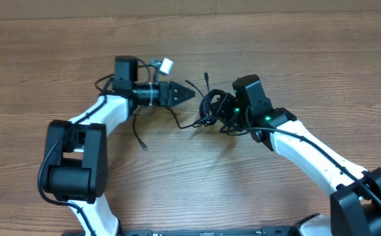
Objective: Untangle cables
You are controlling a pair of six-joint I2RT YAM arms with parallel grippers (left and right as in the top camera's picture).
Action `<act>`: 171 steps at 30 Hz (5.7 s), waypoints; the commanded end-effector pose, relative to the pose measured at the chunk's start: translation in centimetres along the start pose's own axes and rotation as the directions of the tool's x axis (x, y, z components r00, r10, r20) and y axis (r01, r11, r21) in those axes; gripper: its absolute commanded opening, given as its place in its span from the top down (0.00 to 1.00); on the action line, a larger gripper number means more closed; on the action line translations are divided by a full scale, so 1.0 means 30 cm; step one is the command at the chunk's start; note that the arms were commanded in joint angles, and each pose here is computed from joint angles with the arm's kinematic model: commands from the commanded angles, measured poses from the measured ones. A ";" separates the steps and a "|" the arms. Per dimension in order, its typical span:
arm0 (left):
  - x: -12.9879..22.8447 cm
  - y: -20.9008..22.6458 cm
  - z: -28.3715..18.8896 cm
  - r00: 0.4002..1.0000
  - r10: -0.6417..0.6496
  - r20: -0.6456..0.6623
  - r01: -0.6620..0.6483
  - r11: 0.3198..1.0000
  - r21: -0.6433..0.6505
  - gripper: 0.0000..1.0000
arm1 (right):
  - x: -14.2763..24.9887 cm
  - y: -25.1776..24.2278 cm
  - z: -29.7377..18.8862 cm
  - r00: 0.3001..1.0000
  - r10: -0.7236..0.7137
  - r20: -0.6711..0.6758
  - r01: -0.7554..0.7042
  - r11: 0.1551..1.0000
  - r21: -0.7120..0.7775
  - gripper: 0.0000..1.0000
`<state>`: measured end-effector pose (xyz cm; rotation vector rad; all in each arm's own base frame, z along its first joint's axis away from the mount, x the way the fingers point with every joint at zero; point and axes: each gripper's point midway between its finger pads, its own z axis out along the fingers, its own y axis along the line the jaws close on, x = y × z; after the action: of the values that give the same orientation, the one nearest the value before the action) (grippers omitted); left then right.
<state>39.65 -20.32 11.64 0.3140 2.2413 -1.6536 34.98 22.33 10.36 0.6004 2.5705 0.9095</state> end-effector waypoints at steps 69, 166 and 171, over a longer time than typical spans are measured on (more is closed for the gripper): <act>-0.025 0.164 -0.086 0.975 -0.189 0.113 0.210 0.954 -0.215 0.76 | 0.137 0.077 0.009 0.989 -0.115 -0.090 0.111 0.993 -0.044 0.96; 0.001 -0.048 0.021 0.996 -0.082 -0.025 0.083 0.995 0.060 0.00 | -0.112 0.140 -0.025 0.967 0.215 0.136 -0.191 0.967 -0.169 0.96; -0.034 -0.018 -0.066 0.994 -0.112 0.022 0.110 0.992 0.068 0.05 | -0.120 0.131 -0.029 0.966 0.224 0.126 -0.202 0.965 -0.170 0.96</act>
<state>39.89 -19.85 12.40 0.1810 2.2655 -1.7526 38.18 23.03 13.18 0.8749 2.3424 1.0567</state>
